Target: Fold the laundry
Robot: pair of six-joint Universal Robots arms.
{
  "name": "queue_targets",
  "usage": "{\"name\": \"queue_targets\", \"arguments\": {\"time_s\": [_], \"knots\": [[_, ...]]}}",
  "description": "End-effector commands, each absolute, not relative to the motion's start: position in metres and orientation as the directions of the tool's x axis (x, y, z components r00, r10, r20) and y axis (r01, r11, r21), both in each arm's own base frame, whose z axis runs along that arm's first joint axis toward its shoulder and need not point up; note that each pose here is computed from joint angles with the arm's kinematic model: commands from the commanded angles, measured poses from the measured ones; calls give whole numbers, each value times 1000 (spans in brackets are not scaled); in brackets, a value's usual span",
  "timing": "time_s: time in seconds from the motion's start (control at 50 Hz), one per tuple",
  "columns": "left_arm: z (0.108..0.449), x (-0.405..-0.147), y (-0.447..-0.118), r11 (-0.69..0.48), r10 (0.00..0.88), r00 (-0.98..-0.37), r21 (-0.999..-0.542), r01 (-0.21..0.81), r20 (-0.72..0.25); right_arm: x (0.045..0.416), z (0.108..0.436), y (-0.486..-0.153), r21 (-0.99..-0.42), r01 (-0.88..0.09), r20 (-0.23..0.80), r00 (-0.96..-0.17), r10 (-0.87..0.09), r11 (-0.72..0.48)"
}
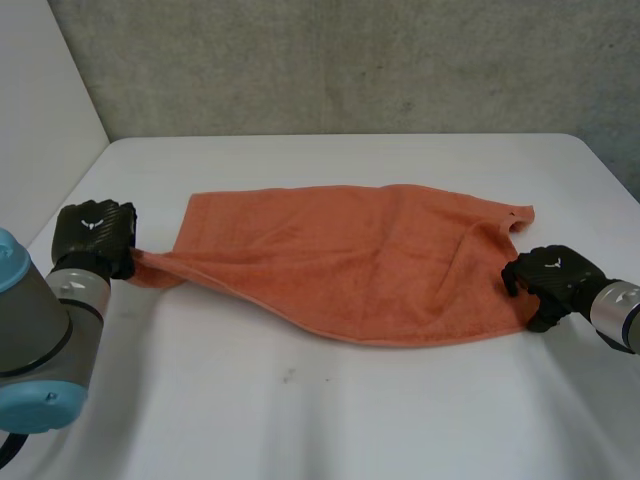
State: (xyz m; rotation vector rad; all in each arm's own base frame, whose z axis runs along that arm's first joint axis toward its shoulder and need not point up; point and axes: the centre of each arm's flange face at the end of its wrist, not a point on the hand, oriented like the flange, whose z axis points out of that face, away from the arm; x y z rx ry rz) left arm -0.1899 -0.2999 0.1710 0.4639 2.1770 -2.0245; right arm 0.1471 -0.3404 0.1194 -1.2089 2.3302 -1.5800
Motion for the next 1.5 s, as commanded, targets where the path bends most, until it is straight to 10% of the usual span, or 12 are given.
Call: {"name": "queue_targets", "arguments": {"time_s": [0.02, 0.66, 0.96, 1.06, 1.22, 1.5], "knots": [[171, -190, -300, 51, 135, -944, -949, 311, -302, 147, 119, -344, -813, -562, 357, -686, -634, 151], [170, -190, -299, 55, 136, -943, -948, 312, -303, 146, 120, -360, -822, -550, 369, -709, -601, 144], [189, -188, -282, 54, 142, -938, -943, 328, -317, 140, 234, -332, -872, -477, 382, -804, -456, 111], [210, -184, -264, 73, 150, -935, -939, 335, -322, 134, 252, -303, -802, -560, 418, -774, -475, 207], [214, -175, -227, 202, 215, -914, -900, 386, -344, 112, 243, -258, -508, -806, 556, -576, -599, 303], [182, -189, -242, 206, 340, -861, -863, 461, -379, 110, 198, -292, -577, -743, 508, -652, -563, 340]]}}
